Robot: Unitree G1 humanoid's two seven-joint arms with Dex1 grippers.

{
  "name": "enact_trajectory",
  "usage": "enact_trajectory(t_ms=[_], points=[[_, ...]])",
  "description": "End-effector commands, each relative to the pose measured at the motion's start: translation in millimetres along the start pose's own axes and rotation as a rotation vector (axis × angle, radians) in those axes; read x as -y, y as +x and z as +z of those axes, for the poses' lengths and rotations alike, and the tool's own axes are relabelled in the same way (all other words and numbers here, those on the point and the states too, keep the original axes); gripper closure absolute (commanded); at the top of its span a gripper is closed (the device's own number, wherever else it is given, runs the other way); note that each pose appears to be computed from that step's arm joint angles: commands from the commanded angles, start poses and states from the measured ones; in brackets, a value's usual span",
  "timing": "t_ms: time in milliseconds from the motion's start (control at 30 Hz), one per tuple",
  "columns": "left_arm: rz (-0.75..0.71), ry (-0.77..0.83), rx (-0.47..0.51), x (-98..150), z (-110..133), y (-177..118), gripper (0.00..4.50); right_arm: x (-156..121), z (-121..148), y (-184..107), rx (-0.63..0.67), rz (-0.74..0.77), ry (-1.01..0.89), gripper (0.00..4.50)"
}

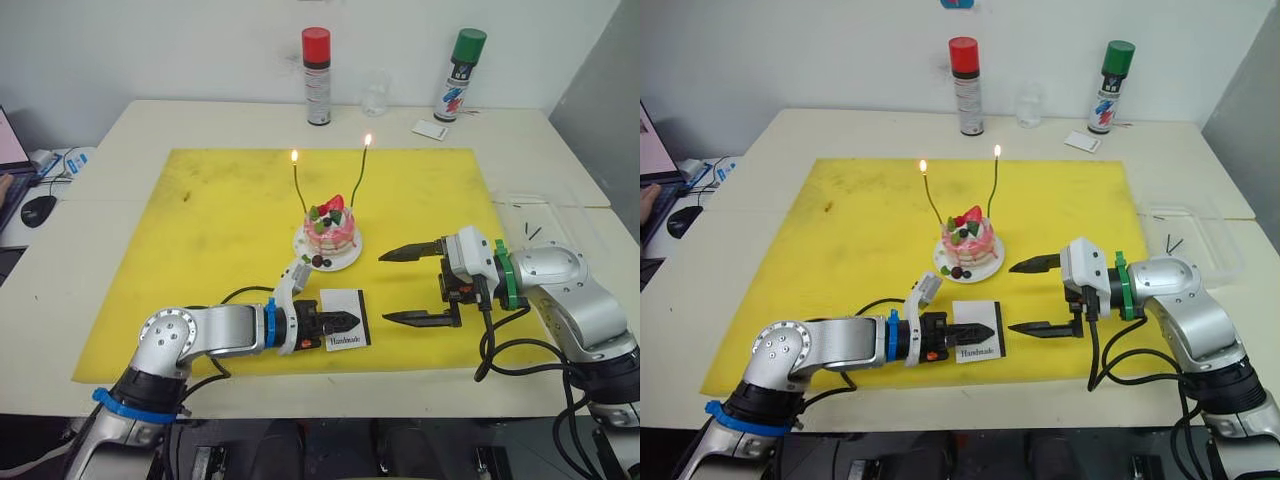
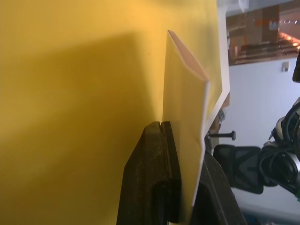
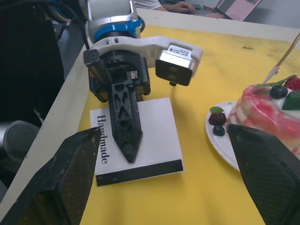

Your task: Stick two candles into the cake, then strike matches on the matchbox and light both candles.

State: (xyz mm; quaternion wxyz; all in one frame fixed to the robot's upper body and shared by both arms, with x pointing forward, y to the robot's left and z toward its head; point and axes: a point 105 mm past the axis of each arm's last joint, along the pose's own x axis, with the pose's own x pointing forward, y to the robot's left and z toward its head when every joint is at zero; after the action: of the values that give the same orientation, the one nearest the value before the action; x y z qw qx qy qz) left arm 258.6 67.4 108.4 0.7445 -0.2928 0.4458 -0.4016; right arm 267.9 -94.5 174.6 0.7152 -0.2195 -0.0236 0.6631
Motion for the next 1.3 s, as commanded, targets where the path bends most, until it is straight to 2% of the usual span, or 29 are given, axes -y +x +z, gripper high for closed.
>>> enact_trajectory(t_ms=[33, 100, 267, 500, 600, 700, 767, 833, 867, 900, 967, 1033, 1100, 1200, 1300], points=[[-0.002, 0.014, -0.033, 1, 4, -2, 3.93, -2, 10, -2, 0.021, -0.02, -0.045, 0.0], [0.004, 0.022, -0.037, 1, 9, -4, 3.53, -3, 10, -2, 0.019, -0.025, -0.042, 0.0], [0.007, 0.05, -0.029, 2, 19, -15, 2.12, -2, 11, -1, 0.022, -0.035, -0.043, 0.0], [0.063, 0.126, -0.047, -3, 9, -46, 0.09, 3, 8, -1, 0.023, -0.037, -0.041, 0.0], [0.15, 0.16, -0.043, -11, 3, -74, 0.03, 9, 5, -4, 0.017, -0.044, -0.035, 0.0], [0.305, 0.256, 0.084, -10, 24, -110, 0.03, 18, 1, -10, 0.007, -0.075, -0.019, 0.0], [0.442, 0.474, 0.312, -4, 64, -150, 0.03, 30, -5, -24, -0.019, -0.121, -0.003, 0.0], [0.515, 0.684, 0.387, 5, 80, -174, 0.03, 35, -8, -32, -0.032, -0.144, 0.01, 0.0], [0.539, 0.745, 0.426, 5, 87, -186, 0.03, 39, -7, -36, -0.027, -0.16, 0.033, 0.0], [0.605, 0.873, 0.443, 3, 95, -203, 0.03, 45, -6, -43, -0.029, -0.178, 0.053, 0.0], [0.695, 1.039, 0.421, -3, 101, -226, 0.03, 55, -3, -56, -0.044, -0.208, 0.082, 0.0], [0.703, 1.1, 0.389, -7, 100, -234, 0.03, 61, -3, -65, -0.077, -0.216, 0.077, 0.0], [0.646, 1.119, 0.368, -6, 95, -237, 0.03, 67, -6, -82, -0.135, -0.227, 0.072, 0.0], [0.652, 1.138, 0.332, -15, 91, -244, 0.03, 71, -7, -106, -0.196, -0.252, 0.095, 0.0], [0.648, 1.135, 0.327, -23, 88, -243, 0.03, 75, -7, -113, -0.209, -0.263, 0.097, 0.0]])
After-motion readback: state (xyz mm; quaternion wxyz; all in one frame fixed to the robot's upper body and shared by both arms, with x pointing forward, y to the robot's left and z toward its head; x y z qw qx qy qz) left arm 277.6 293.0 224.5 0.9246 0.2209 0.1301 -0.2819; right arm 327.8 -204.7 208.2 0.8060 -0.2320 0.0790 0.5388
